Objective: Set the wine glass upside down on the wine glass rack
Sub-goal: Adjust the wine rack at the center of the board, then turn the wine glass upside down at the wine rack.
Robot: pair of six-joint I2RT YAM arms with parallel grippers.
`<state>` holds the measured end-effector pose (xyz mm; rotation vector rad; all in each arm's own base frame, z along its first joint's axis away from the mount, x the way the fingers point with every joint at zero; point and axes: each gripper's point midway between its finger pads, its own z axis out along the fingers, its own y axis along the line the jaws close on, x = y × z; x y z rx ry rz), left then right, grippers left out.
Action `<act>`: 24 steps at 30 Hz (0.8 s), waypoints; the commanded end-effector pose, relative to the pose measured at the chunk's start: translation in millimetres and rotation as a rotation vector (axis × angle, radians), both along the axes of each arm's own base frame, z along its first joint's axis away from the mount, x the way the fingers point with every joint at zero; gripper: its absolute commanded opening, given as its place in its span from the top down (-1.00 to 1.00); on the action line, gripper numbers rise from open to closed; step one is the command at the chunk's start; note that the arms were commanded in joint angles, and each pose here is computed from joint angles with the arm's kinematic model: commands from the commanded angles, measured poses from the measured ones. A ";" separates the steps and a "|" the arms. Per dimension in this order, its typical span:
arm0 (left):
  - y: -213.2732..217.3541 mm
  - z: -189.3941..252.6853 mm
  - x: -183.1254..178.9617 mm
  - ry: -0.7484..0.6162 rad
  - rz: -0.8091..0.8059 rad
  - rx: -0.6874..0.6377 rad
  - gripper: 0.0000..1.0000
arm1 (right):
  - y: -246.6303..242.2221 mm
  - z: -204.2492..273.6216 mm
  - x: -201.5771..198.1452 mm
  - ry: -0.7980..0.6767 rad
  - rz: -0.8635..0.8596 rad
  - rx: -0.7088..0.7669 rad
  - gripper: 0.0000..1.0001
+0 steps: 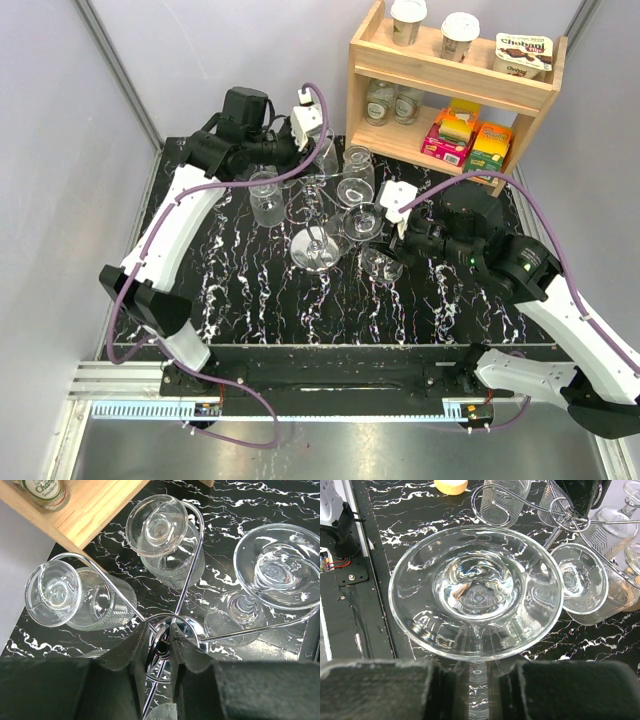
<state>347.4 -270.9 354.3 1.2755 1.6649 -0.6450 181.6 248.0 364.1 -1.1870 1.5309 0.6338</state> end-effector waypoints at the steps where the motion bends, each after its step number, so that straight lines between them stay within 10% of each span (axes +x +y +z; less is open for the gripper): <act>1: 3.7 29.4 -4.7 -0.046 0.112 -0.069 1.00 | 2.4 27.1 5.4 -0.065 -0.007 0.069 1.00; 24: 8.7 35.8 -9.3 -0.031 0.399 -0.112 1.00 | 36.1 2.8 51.5 0.051 -0.104 0.153 1.00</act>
